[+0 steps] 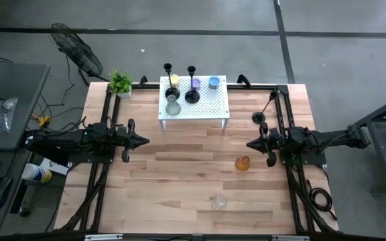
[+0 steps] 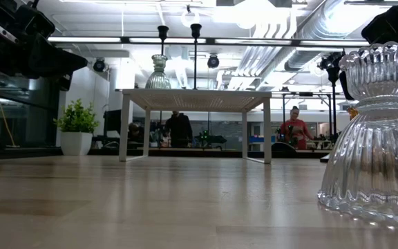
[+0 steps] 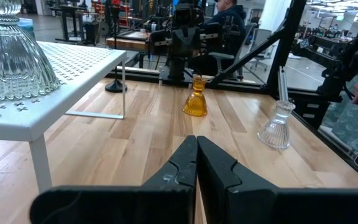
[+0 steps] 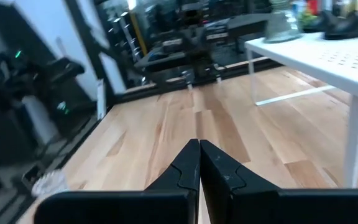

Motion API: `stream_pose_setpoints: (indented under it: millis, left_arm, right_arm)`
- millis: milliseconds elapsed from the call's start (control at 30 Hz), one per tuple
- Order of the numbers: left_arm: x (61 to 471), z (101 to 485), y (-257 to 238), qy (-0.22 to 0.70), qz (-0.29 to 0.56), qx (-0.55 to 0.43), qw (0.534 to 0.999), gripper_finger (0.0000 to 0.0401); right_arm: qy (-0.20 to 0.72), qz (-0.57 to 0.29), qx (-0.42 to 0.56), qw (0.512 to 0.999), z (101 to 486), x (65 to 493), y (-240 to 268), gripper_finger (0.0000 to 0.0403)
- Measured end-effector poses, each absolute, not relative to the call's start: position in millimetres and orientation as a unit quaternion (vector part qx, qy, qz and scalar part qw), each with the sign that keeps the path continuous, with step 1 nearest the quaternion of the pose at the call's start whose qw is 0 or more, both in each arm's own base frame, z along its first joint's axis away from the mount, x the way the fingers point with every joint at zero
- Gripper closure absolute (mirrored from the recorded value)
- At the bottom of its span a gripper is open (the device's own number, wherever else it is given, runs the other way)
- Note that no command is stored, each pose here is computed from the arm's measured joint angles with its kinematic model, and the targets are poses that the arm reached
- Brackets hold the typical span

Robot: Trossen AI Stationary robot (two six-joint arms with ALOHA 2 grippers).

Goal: Pick & Place candle stick holders
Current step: Put the black candle holder on the shelf

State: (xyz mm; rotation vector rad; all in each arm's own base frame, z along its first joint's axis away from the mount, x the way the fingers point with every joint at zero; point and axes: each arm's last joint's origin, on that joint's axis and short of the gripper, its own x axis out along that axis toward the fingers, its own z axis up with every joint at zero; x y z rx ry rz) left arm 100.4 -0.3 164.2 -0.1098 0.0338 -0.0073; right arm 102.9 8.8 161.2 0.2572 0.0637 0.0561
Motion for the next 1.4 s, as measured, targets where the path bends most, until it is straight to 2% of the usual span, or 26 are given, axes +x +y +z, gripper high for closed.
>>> stream_pose_setpoints:
  millis: [467,700,867,1200,1400]
  left_arm:
    - [100,164,0,0.017,-0.004,-0.055,0.998,0.0401]
    - [100,164,0,0.017,-0.004,-0.055,0.998,0.0401]
    - [100,164,0,0.017,-0.004,-0.055,0.998,0.0401]
    - [100,164,0,0.017,-0.004,-0.055,0.998,0.0401]
    - [100,164,0,0.017,-0.003,-0.055,0.998,0.0401]
  right_arm:
    - [0.008,-0.063,0.189,0.980,163,103,3,0.0401]
    - [-0.044,-0.182,0.234,0.954,167,101,-4,0.0401]
    - [-0.046,-0.240,0.251,0.937,178,97,-7,0.0401]
    - [0.025,-0.373,0.199,0.906,181,93,-18,0.0400]
    - [0.063,-0.428,0.205,0.878,179,90,-23,0.0397]
